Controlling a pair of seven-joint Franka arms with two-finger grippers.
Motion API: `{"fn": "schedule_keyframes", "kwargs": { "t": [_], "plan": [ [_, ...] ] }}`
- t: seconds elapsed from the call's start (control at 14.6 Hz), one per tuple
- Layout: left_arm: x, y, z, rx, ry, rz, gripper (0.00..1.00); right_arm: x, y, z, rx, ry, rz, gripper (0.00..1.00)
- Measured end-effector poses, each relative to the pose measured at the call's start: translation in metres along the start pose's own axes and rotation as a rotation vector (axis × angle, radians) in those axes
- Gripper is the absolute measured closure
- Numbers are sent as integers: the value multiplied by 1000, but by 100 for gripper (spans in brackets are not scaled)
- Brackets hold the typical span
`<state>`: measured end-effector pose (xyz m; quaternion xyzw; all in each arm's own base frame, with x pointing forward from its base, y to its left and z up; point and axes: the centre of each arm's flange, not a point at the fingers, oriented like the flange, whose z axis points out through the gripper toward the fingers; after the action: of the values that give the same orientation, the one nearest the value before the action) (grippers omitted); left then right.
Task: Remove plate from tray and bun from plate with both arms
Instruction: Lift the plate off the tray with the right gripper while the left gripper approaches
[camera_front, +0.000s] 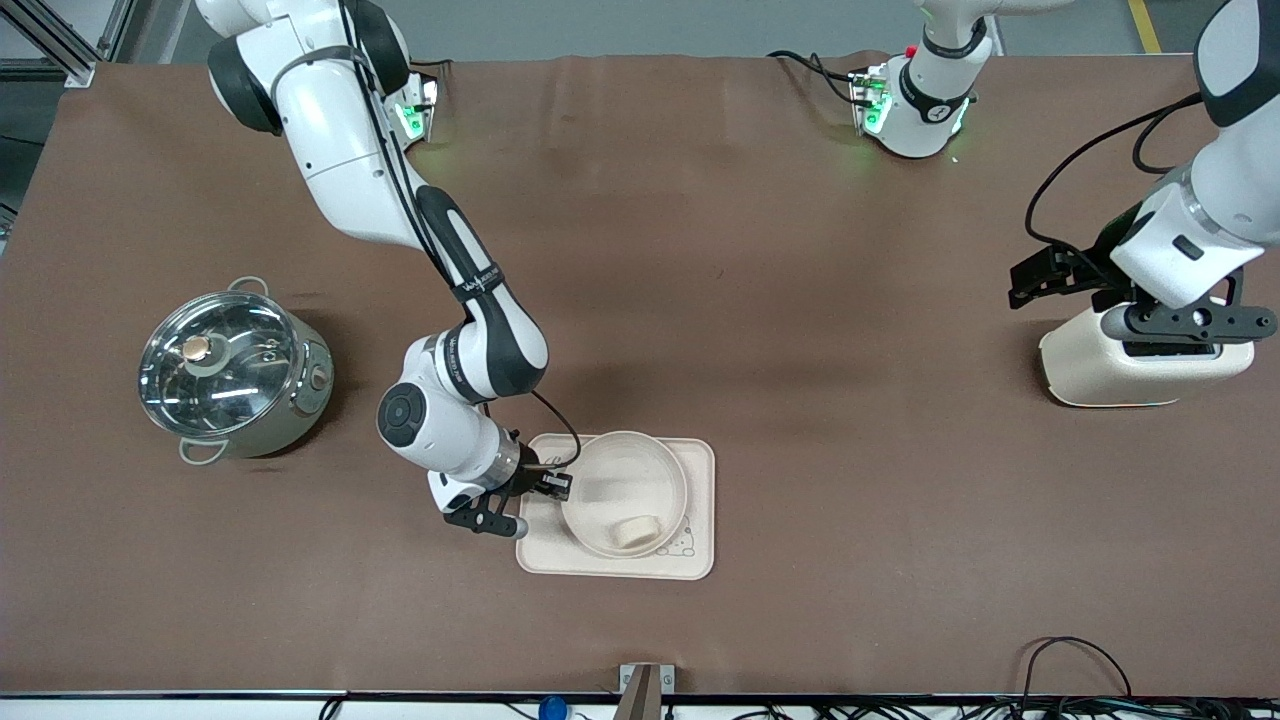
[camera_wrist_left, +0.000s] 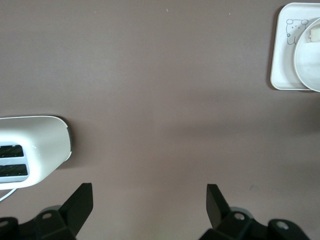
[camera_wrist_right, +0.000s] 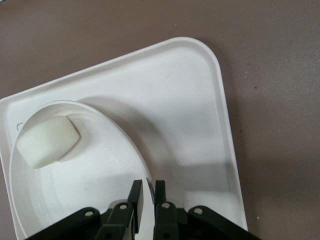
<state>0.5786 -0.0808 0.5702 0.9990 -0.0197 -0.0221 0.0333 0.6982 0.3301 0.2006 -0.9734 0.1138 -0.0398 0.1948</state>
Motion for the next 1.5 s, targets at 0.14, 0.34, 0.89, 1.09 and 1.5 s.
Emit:
{"fn": "schedule_keyframes", "kwargs": {
  "t": [0.14,0.34,0.89,1.09,1.5],
  "plan": [
    [6,1,8,-5,2,-15,0,0,0,1,-1,0,-1,83],
    [12,15,17,-8,11,-56,0,-4,-2,7,-2,5,-7,83],
    [11,73,32,-18,4,-167,0,4,2,2,-2,27,-40,96],
    [5,97,32,-36,-4,-196,0,0,-14,-39,7,-46,-104,96],
    [-3,137,40,-41,-7,-259,0,-94,-22,-113,1,-135,-183,96]
  ]
}}
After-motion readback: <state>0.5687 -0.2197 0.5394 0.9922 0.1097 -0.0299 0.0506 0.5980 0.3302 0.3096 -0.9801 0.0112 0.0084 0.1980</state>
